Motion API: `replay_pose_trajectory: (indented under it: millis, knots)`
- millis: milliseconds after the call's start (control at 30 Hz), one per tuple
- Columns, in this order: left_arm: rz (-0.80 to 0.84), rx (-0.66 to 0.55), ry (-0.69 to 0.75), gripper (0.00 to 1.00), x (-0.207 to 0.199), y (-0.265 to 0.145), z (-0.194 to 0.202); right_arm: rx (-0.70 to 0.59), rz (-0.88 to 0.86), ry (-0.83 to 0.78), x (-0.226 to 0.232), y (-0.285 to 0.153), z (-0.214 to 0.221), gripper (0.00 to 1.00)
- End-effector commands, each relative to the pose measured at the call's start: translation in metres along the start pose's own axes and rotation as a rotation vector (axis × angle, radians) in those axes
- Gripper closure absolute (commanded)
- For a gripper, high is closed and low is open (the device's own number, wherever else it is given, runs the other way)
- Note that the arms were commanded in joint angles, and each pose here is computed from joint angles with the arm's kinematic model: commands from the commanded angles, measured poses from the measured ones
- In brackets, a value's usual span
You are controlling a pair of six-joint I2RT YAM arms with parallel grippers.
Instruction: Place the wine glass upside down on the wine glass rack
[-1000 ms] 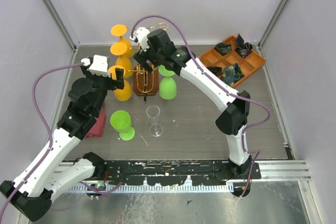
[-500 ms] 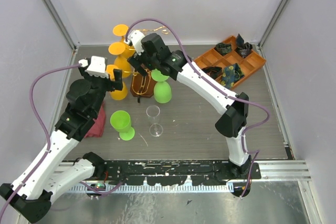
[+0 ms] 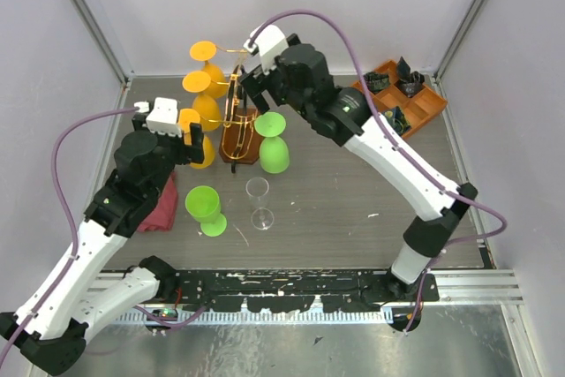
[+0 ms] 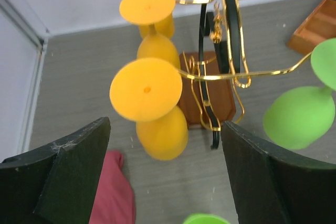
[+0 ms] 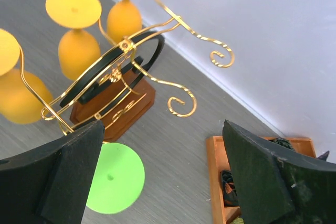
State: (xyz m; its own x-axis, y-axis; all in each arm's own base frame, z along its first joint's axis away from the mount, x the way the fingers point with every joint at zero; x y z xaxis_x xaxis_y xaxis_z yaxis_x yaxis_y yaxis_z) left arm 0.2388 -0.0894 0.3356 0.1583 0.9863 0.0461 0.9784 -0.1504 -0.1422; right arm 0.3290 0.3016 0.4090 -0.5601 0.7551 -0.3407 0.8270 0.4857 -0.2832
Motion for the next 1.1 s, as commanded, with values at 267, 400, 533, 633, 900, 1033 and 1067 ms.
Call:
replay_pose_trajectory:
  millis: [267,400,533,633,900,1033,1067]
  knots:
    - [-0.157,0.495,-0.223,0.09,0.012,-0.059,0.081,-0.013,0.09,0.08,-0.012,-0.013,-0.008,0.0]
    - [-0.212,0.595,-0.254,0.09,0.015,-0.074,0.101,-0.011,0.107,0.082,-0.014,-0.014,-0.008,0.0]
    - [-0.178,0.621,-0.307,0.09,0.007,-0.074,0.11,-0.01,0.111,0.085,-0.015,-0.015,-0.008,0.0]
    - [-0.191,0.674,-0.313,0.1,0.003,-0.073,0.117,-0.01,0.118,0.087,-0.016,-0.018,-0.007,0.0]
    - [-0.218,0.768,-0.296,0.14,-0.004,-0.061,0.143,-0.011,0.135,0.09,-0.02,-0.023,-0.006,0.0]
    - [-0.227,0.771,-0.314,0.31,-0.006,-0.059,0.149,-0.01,0.138,0.092,-0.02,-0.024,-0.005,0.0]
    - [-0.228,0.769,-0.318,0.37,-0.006,-0.059,0.149,-0.011,0.138,0.094,-0.02,-0.024,-0.005,0.0]
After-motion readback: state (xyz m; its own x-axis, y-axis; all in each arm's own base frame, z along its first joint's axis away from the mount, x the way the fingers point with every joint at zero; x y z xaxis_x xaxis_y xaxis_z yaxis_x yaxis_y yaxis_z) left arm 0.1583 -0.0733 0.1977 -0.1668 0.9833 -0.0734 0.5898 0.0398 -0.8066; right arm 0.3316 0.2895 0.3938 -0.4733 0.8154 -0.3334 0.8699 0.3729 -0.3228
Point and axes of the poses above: each gripper's point midway between its finger pads, its own y axis out along the fingers, its own x axis along the line the jaws close on, z = x × y, the point moved 5 cm from there along -y, back along the fingers, and after that the axes turned 2 degrees about -y, right-handed, at the moved point
